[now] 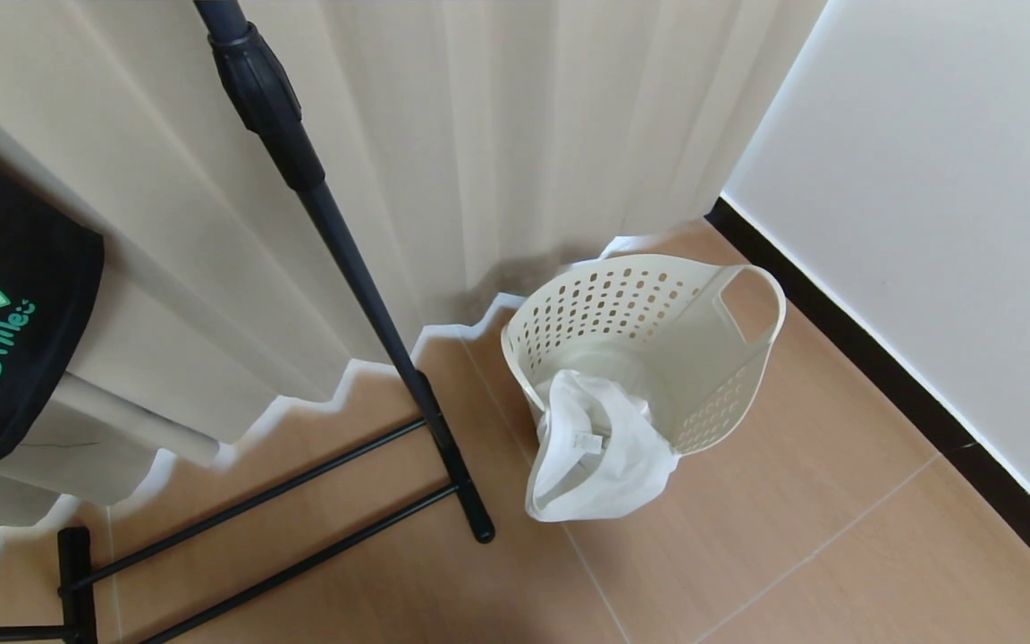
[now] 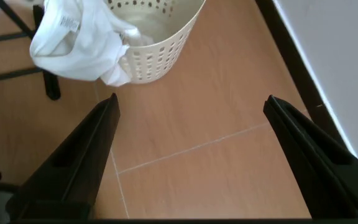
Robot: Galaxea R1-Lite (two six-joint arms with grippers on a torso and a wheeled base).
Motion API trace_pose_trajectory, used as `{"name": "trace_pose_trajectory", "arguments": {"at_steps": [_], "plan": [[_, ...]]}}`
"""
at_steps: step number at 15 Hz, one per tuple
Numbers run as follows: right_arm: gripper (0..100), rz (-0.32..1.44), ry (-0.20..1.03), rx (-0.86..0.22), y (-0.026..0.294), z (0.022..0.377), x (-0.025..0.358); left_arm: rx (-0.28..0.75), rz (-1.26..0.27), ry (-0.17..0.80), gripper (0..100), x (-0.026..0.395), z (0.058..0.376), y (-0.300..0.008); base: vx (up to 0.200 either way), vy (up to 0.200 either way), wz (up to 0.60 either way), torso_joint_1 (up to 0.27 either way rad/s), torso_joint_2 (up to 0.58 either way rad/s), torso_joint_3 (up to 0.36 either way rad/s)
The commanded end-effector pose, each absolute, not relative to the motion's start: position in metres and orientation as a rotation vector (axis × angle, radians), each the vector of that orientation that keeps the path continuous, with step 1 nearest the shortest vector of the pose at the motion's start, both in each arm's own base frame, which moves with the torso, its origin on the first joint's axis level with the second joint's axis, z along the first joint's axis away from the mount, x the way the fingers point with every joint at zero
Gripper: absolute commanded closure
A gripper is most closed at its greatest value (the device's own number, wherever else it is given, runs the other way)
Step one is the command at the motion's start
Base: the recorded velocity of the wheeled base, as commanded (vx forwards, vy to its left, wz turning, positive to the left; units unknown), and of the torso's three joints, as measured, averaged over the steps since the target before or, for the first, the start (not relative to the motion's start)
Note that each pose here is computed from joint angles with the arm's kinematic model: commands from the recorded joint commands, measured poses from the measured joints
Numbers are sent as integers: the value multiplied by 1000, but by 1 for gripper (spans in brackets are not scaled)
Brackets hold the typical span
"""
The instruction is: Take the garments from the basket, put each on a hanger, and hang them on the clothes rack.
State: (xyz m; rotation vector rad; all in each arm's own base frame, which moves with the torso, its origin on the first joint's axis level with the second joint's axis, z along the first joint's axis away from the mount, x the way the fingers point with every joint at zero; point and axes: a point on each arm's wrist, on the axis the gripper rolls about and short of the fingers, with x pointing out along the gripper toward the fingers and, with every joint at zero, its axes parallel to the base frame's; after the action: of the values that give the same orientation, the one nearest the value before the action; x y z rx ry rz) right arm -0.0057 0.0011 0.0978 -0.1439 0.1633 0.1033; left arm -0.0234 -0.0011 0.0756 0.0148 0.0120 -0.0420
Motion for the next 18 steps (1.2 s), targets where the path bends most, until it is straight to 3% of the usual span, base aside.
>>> {"name": "trace_pose_trajectory", "arguments": {"at_steps": [1, 2, 3, 6, 7, 8, 11, 12, 13, 18], "plan": [[0, 275, 319, -239, 5, 116, 19, 15, -43, 12, 0, -23, 76, -1, 0, 0, 0, 0, 0, 0], [0, 416, 343, -400, 9, 117, 28, 15, -43, 12, 0, -23, 76, -1, 0, 0, 0, 0, 0, 0], [0, 483, 364, -482, 14, 122, 36, 15, -43, 12, 0, -23, 76, -1, 0, 0, 0, 0, 0, 0], [0, 584, 446, -673, 30, 140, 79, 15, -43, 12, 0, -23, 76, -1, 0, 0, 0, 0, 0, 0], [0, 592, 461, -691, 33, 143, 86, 15, -42, 12, 0, -23, 76, -1, 0, 0, 0, 0, 0, 0], [0, 600, 505, -752, 46, 151, 123, 15, -42, 12, 0, -23, 76, -1, 0, 0, 0, 0, 0, 0], [0, 546, 477, -813, 83, 158, 187, 15, -43, 12, 0, -23, 76, -1, 0, 0, 0, 0, 0, 0], [0, 546, 476, -814, 84, 158, 189, 15, -43, 12, 0, -23, 76, -1, 0, 0, 0, 0, 0, 0], [0, 542, 457, -837, 110, 164, 222, 15, -42, 12, 0, -23, 76, -1, 0, 0, 0, 0, 0, 0], [0, 413, 480, -891, 158, 155, 310, 15, -42, 12, 0, -23, 76, -1, 0, 0, 0, 0, 0, 0]]}}
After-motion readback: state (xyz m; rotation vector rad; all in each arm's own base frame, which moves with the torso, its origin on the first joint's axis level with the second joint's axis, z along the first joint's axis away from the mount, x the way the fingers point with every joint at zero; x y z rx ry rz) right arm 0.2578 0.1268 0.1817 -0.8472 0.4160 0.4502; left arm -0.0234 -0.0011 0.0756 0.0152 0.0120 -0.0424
